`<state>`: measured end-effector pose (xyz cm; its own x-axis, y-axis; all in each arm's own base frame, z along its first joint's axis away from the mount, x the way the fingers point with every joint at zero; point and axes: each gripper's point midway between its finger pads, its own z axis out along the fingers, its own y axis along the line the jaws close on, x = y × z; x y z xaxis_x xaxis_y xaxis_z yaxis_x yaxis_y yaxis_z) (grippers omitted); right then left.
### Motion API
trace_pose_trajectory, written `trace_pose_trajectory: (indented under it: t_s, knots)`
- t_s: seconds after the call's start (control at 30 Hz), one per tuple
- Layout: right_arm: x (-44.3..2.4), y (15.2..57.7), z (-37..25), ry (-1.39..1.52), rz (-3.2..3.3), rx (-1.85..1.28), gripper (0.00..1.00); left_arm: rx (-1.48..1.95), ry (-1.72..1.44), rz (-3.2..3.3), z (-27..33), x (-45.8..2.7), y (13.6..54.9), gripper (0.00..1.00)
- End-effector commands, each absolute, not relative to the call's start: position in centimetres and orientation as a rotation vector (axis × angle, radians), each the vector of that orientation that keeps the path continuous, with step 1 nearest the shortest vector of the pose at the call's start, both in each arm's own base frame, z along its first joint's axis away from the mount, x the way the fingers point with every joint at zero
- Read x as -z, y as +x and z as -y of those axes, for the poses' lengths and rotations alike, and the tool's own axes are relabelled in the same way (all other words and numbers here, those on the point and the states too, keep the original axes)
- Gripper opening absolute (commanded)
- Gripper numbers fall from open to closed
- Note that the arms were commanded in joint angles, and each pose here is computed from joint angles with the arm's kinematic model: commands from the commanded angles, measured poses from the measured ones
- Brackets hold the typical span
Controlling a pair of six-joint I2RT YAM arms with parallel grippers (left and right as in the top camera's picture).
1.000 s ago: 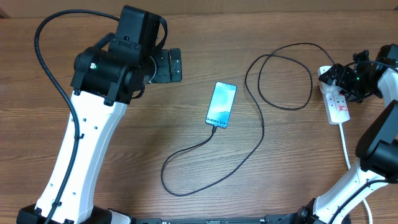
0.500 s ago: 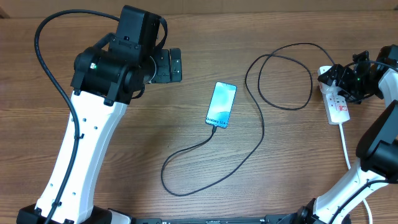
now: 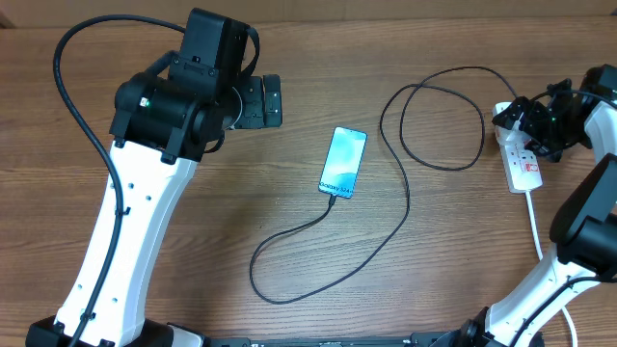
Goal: Plug charger to phone and switch on socket
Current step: 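Lift the right gripper up and away from the power strip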
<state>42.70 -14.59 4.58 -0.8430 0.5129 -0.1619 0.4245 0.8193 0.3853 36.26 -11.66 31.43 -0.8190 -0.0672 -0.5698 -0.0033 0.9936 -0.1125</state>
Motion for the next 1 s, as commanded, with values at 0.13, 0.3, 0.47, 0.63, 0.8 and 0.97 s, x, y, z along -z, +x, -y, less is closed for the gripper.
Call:
trace_pose_trajectory:
  t_s: [0.13, 0.3, 0.47, 0.63, 0.8, 0.97]
  knots:
    - [-7.7, 42.4, 15.0, 0.733, -2.710, -0.428, 1.00, 0.117, -0.057, -2.521, 11.2, -31.5, 36.6, 1.00]
    - [-11.5, 41.9, 14.7, 0.705, -2.659, -0.404, 1.00, 0.117, -0.057, -2.521, 11.2, -31.5, 36.6, 0.99]
    - [-15.9, 40.3, 14.7, 0.751, -2.599, -0.331, 1.00, 0.117, -0.057, -2.521, 11.2, -31.5, 36.6, 1.00]
    - [-19.6, 38.0, 14.5, 0.815, -2.552, -0.264, 1.00, 0.117, -0.057, -2.521, 11.2, -31.5, 36.6, 1.00]
    - [-23.8, 35.7, 13.8, 0.825, -2.474, -0.217, 1.00, 0.117, -0.057, -2.521, 11.2, -31.5, 36.6, 1.00]
    - [-27.7, 32.9, 13.4, 0.847, -2.387, -0.142, 1.00, 0.117, -0.057, -2.521, 11.2, -31.5, 36.6, 0.99]
